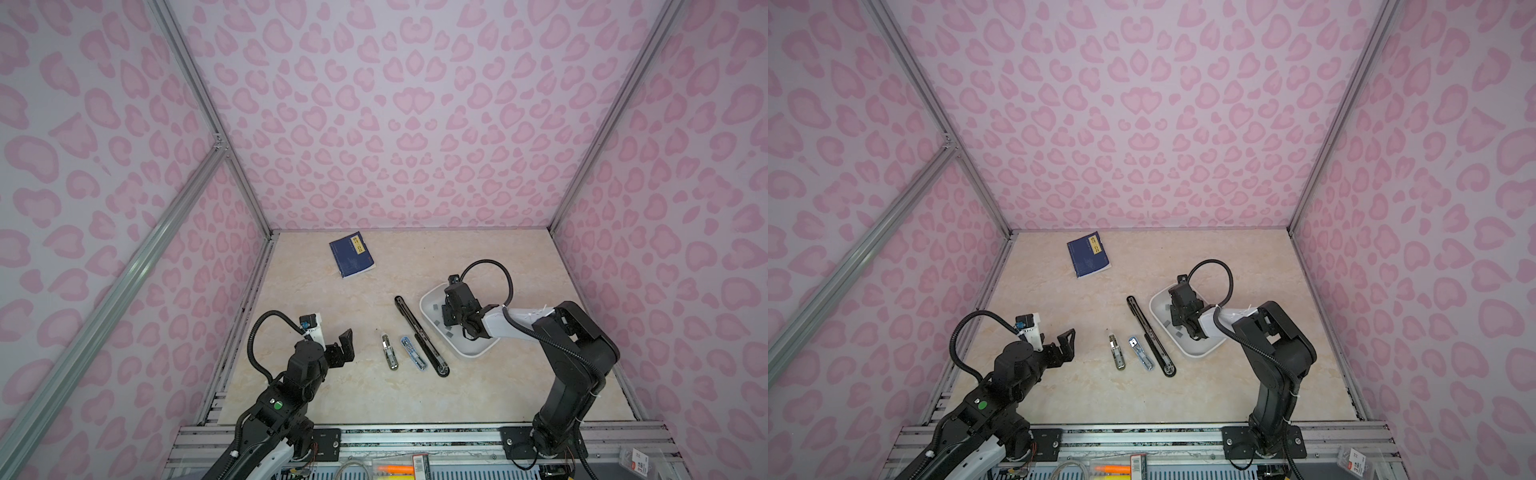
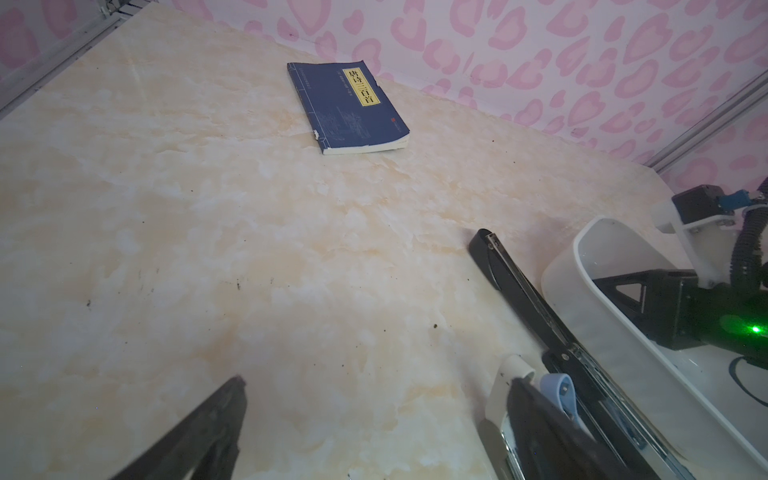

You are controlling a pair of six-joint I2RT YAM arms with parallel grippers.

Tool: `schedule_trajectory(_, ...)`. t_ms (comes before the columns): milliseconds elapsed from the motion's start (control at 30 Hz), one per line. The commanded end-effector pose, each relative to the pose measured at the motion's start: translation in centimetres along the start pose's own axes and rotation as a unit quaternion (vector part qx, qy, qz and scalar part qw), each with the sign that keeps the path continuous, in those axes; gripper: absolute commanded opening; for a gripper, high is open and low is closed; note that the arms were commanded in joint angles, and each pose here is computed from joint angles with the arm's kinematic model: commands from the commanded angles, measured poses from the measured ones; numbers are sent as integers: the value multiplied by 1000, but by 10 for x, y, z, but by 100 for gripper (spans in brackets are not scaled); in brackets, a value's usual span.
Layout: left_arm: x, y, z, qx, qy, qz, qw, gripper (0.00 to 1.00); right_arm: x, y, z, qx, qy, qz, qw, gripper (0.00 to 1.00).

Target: Load the staples into the stapler

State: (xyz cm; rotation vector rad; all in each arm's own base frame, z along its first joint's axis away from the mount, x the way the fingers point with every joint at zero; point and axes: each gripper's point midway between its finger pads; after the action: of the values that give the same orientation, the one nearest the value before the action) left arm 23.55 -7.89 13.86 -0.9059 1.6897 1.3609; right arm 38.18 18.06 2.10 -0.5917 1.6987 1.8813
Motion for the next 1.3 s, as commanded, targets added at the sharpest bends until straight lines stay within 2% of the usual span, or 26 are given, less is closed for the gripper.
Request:
schedule_trajectory(0, -4, 0, -1, 2, 4, -7, 1000, 99, 8, -4, -9, 24, 6, 11, 1000, 23)
schedule_trajectory(833, -4, 0, -2, 4, 4, -8, 1000, 98, 13, -11, 2, 10, 10, 26, 1000, 22)
schedule_trajectory(1267, -4, 1, -2, 4, 4, -8, 1000, 98, 12, -12, -2, 24, 15, 28, 999, 15)
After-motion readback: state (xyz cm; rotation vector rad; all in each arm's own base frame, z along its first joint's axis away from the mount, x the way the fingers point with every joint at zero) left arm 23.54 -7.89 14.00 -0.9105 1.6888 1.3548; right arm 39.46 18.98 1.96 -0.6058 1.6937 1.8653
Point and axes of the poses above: each gripper's point midway between its finger pads, its own y axis back along the fingers, its own z axis along the line the jaws close on, x = y × z, and after that the axes turned 12 degrees about -y, right-handed
